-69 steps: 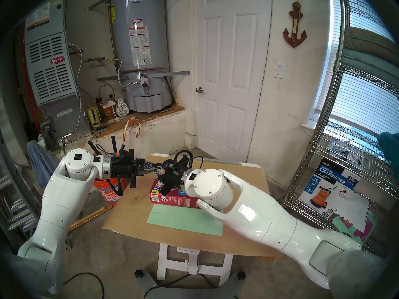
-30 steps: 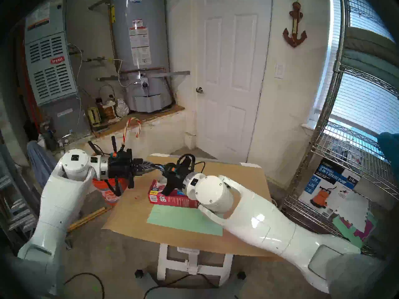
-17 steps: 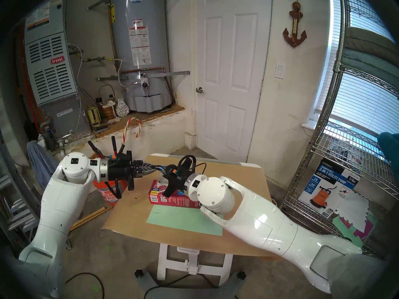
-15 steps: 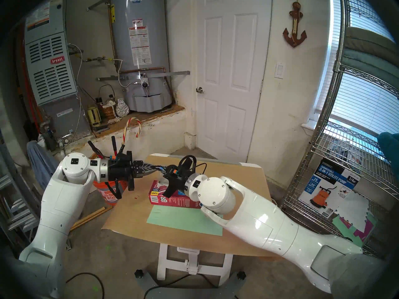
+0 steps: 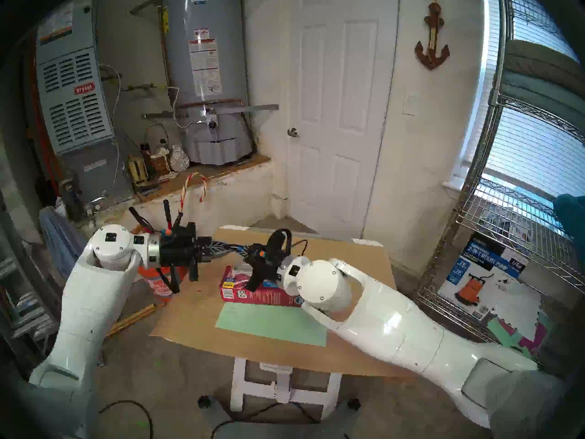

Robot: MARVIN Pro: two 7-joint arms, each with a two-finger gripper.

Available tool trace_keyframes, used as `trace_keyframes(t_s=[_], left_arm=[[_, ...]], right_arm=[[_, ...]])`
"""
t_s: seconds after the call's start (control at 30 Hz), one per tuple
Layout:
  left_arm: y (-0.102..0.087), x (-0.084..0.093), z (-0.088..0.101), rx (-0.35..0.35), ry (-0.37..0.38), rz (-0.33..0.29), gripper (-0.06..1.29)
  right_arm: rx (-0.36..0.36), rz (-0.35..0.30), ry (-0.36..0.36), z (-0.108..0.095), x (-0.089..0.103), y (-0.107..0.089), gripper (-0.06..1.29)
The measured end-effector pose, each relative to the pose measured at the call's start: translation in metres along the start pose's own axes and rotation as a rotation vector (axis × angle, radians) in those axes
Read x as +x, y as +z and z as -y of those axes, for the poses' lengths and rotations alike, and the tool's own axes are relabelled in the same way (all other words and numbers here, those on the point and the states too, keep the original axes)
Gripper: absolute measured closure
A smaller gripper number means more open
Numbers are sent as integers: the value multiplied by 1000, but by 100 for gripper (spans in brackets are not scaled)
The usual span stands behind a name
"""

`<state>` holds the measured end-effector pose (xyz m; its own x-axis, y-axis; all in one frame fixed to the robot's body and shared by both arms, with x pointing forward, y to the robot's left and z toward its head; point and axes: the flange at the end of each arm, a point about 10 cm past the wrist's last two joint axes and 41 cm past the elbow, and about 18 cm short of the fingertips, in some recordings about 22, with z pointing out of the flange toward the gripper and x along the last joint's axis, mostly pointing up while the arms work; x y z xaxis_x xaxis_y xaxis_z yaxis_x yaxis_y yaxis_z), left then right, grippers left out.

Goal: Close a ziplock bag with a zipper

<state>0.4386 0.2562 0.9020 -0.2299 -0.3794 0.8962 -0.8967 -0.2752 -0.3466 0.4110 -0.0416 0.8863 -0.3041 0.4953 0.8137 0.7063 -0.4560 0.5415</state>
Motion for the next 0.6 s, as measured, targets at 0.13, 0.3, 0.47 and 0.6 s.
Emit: trace_keyframes(t_s=[0.13, 0.3, 0.47, 0.6], left_arm=[[0, 1, 0, -5, 2, -1, 126], [0, 2, 0, -7, 5, -3, 126], [-3, 3, 0, -7, 8, -5, 126], [-6, 3, 1, -5, 9, -5, 126]], right_arm=[[1, 6, -5, -4, -3, -1, 125], [0, 10, -11, -7, -6, -4, 125], [-15, 24, -17, -15, -11, -7, 125], [-31, 37, -21, -22, -15, -11, 125]])
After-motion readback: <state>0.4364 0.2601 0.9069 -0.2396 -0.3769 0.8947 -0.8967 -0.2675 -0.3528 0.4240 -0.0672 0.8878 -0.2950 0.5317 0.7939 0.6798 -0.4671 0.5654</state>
